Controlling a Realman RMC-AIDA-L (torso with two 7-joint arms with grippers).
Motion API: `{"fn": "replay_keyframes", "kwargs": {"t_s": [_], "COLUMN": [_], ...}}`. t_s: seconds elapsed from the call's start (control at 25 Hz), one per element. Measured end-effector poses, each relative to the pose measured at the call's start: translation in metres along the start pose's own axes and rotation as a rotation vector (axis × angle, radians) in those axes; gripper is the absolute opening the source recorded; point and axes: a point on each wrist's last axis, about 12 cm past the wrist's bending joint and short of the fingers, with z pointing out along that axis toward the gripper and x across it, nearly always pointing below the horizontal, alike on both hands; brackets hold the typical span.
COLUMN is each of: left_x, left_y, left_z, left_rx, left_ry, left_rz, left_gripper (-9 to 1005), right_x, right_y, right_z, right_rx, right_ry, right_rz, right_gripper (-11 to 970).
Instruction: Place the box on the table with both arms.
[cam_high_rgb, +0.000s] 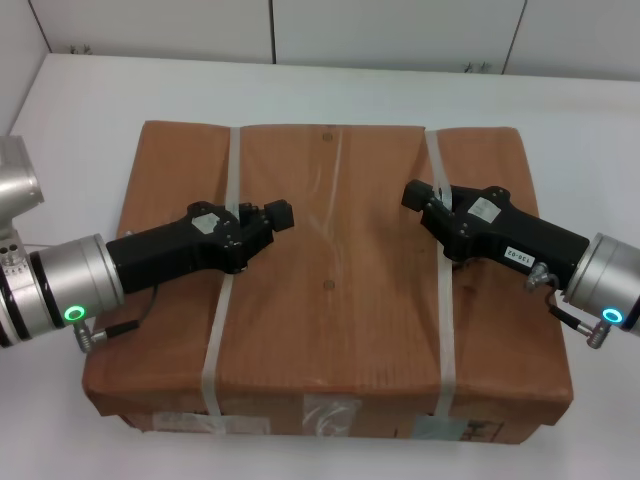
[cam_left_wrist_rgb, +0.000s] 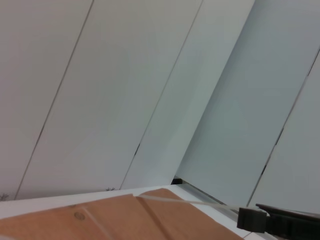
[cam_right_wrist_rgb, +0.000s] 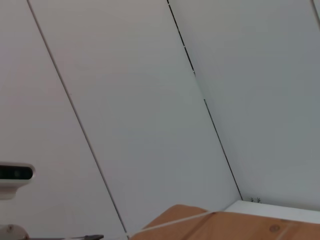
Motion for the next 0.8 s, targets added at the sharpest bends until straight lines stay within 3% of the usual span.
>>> {"fn": "replay_keyframes", "kwargs": {"t_s": [0.8], "left_x": [0.0029], "left_y": [0.0006], "left_z": [-0.0017], "left_rx": [-0.013], "left_ry": [0.007], "left_rz": [0.003], "left_gripper": [58], "right_x": [-0.0013], "right_y": [0.0003], "right_z": [-0.0002], "right_rx": [-0.003], "right_ry": [-0.011], "right_rz": [0.002], "right_gripper": [29]}}
